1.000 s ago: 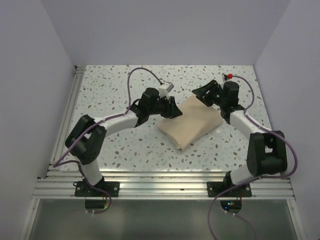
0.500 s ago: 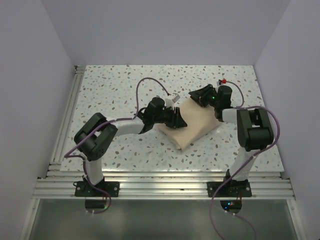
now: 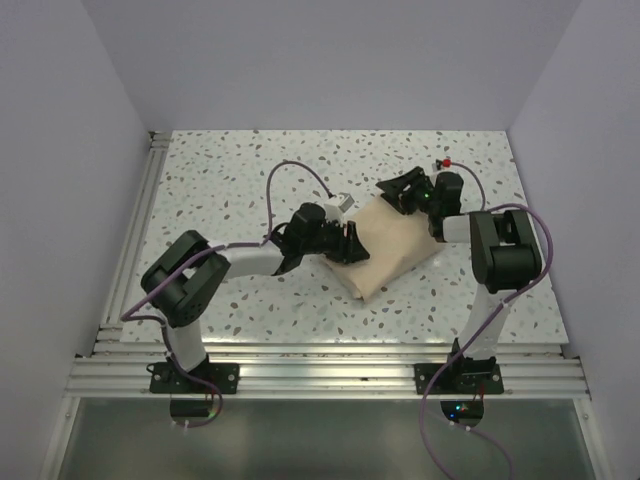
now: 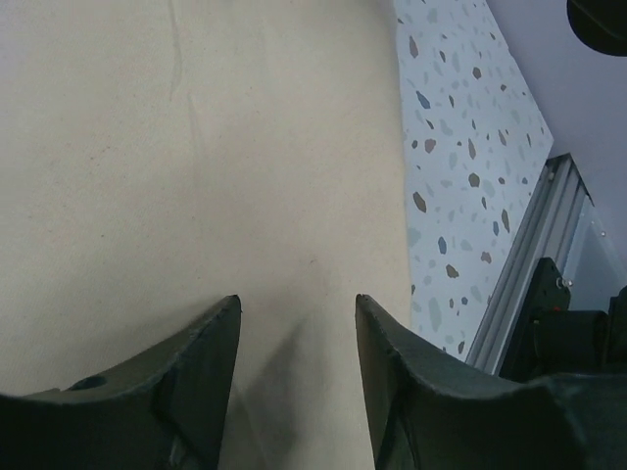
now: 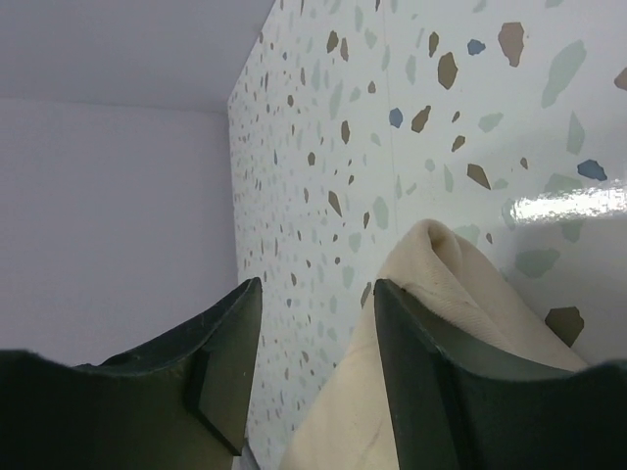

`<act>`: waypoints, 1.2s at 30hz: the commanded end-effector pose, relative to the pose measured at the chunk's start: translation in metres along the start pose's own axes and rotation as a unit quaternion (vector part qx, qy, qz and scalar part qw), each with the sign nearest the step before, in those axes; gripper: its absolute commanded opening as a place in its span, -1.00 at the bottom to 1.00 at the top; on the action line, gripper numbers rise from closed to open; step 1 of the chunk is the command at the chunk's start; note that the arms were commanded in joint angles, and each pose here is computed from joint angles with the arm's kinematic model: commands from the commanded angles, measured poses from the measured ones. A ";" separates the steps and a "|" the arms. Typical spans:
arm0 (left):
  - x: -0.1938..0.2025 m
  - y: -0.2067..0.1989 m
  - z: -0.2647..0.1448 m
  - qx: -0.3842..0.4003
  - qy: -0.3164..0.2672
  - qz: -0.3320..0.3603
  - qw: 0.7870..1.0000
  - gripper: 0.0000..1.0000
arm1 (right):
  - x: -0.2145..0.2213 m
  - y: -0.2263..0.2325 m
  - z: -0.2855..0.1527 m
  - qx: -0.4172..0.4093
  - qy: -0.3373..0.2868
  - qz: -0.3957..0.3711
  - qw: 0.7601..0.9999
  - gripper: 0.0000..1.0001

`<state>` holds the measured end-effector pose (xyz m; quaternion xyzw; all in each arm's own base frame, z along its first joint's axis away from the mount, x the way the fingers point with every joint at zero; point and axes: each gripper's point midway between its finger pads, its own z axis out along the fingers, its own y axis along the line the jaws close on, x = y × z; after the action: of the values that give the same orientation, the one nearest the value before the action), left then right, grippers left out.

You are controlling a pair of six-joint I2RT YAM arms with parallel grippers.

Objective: Prepare the surgical pack

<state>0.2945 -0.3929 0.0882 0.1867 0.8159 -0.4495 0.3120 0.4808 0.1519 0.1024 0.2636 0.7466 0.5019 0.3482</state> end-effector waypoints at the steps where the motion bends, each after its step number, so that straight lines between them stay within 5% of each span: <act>1: -0.053 -0.014 -0.026 -0.044 -0.069 0.066 0.994 0.11 | -0.021 0.046 -0.008 -0.021 -0.013 -0.089 0.996 0.09; 6: -0.090 -0.016 -0.076 -0.116 -0.132 0.122 0.977 0.53 | -0.026 0.070 -0.043 0.021 -0.025 -0.212 0.977 0.97; 11: -0.085 0.009 -0.120 -0.197 -0.176 0.124 0.956 1.00 | -0.018 0.083 -0.101 0.063 -0.065 -0.291 0.952 0.97; 23: -0.027 0.059 -0.207 -0.254 -0.261 0.066 0.929 1.00 | 0.034 0.025 -0.213 0.125 -0.140 -0.355 0.916 0.97; 36: 0.001 0.079 -0.231 -0.260 -0.274 0.075 0.923 1.00 | 0.059 -0.001 -0.233 0.125 -0.139 -0.354 0.916 0.97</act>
<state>0.2556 -0.1537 0.1145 0.0270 0.7924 -0.2221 0.5676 0.2625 0.0672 0.1497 0.0926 0.7888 0.2199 0.5664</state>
